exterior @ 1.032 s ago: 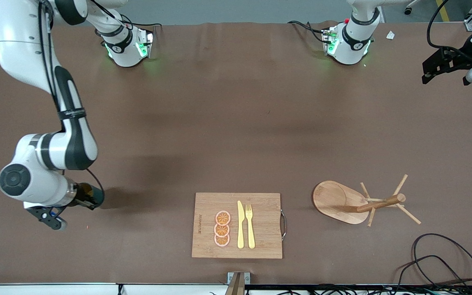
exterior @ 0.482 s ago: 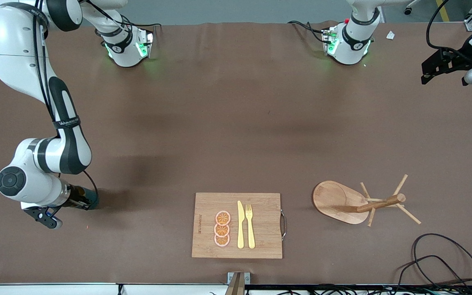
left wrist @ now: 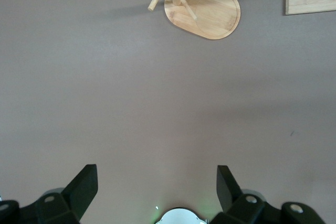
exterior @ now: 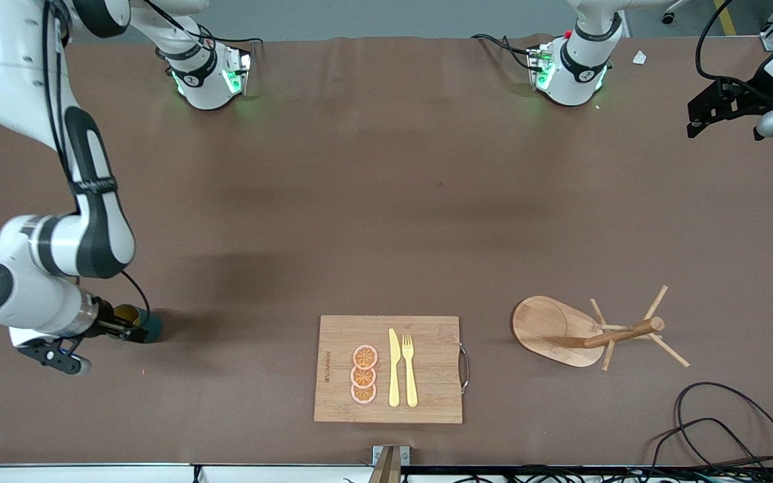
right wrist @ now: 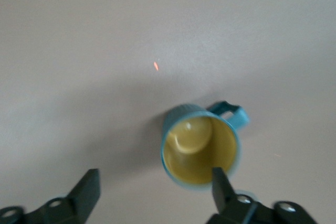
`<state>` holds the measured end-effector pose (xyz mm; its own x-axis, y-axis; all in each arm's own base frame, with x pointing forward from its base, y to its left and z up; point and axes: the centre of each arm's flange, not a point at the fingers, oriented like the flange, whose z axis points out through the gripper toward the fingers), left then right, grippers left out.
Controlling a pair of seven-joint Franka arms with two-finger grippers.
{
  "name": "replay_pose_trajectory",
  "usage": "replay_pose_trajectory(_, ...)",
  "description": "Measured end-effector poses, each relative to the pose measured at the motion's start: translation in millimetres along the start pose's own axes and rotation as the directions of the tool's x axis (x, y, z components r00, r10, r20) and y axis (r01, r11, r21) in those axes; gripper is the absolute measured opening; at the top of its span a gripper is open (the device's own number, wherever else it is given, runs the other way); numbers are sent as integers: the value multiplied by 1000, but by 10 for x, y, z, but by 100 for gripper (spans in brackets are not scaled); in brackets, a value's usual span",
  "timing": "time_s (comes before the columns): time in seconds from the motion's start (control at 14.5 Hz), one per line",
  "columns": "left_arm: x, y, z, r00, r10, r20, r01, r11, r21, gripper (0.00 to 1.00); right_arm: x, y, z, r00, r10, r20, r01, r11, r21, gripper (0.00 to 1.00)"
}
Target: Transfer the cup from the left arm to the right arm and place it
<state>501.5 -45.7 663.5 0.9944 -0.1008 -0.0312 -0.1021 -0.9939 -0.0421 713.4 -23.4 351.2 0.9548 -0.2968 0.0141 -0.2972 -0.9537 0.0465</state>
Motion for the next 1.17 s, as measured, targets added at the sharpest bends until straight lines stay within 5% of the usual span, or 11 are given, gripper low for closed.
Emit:
replay_pose_trajectory(0.62, 83, -31, 23, 1000, -3, 1, 3, 1000, -4, 100, -1021, 449, -2420, 993, -107, -41, 108, 994, 33, 100)
replay_pose_trajectory(0.89, 87, -37, -14, 1000, -4, -7, 4, 1000, -4, 100, -1581, 673, -2817, 988, -127, -83, 132, 990, 50, 100)
replay_pose_trajectory(1.17, 86, -14, -36, 1000, 0, -12, 0, 1000, -4, 100, -1706, 743, -2833, 988, -124, -92, 129, 990, 54, 100)
